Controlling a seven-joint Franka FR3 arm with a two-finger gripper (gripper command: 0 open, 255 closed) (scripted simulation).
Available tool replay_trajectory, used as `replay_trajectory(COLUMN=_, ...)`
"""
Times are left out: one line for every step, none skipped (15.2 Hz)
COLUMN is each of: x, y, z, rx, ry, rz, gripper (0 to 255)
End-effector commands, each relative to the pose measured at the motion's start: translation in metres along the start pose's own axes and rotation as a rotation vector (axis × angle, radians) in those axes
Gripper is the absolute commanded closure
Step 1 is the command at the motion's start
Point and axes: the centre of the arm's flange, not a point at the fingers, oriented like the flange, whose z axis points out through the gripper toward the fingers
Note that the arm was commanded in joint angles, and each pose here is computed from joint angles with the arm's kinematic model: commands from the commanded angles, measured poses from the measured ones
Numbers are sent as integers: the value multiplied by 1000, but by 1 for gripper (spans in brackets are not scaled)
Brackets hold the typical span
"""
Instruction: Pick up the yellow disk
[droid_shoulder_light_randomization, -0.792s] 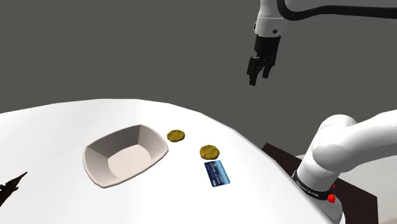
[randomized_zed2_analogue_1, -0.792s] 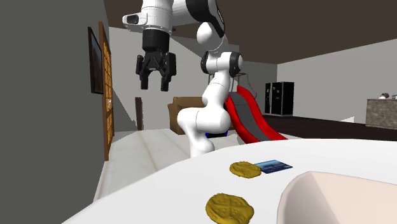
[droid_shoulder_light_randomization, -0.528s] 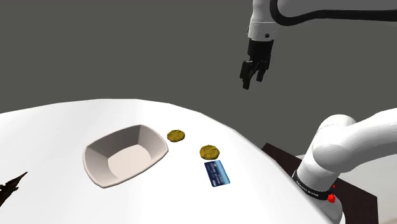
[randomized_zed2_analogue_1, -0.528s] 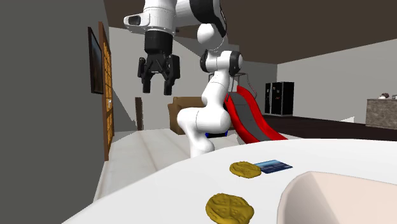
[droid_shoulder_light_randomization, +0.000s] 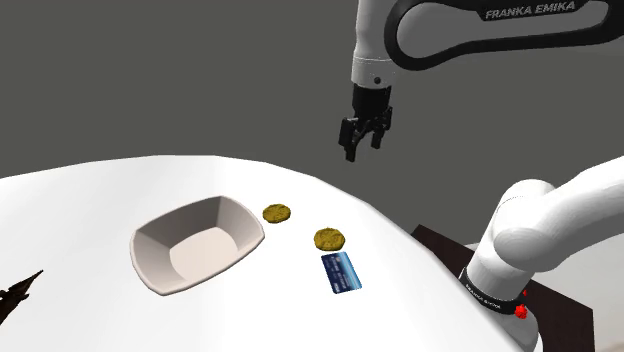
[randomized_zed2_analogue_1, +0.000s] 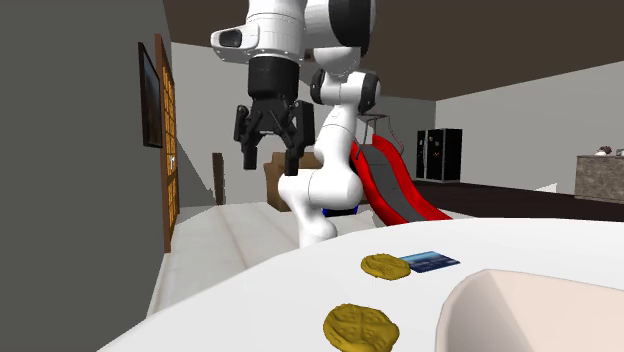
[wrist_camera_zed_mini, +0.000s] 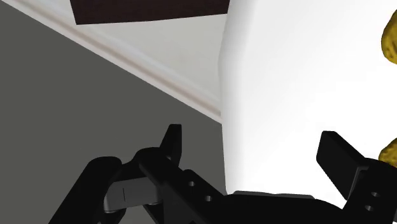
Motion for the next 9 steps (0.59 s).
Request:
replay_trajectory(x=9, y=-23, z=11, rx=6, ry=2, rz=8, gripper=0)
replay_trajectory(x=13, y=-35, z=16, rx=9, ry=4, rz=11, gripper=0)
replay_trajectory(x=16, y=-46, z=20, rx=11, ry=5, rz=14, gripper=0)
replay_trajectory(x=20, y=-58, z=25, rx=14, ry=6, rz=17, gripper=0)
replay_trajectory(x=24, y=-69, z=29, rx=17, ry=7, rz=20, gripper=0)
replay_trajectory(x=28, y=-80, z=33, rx=19, ry=8, rz=24, gripper=0)
replay_trajectory(x=32, y=-92, z=38, rx=22, ry=9, rz=27, gripper=0)
replay_trajectory(x=36, y=-103, z=42, rx=24, ry=10, rz=30, gripper=0)
replay_trajectory(x=40, y=-115, z=46, rx=27, ry=11, rz=33, gripper=0)
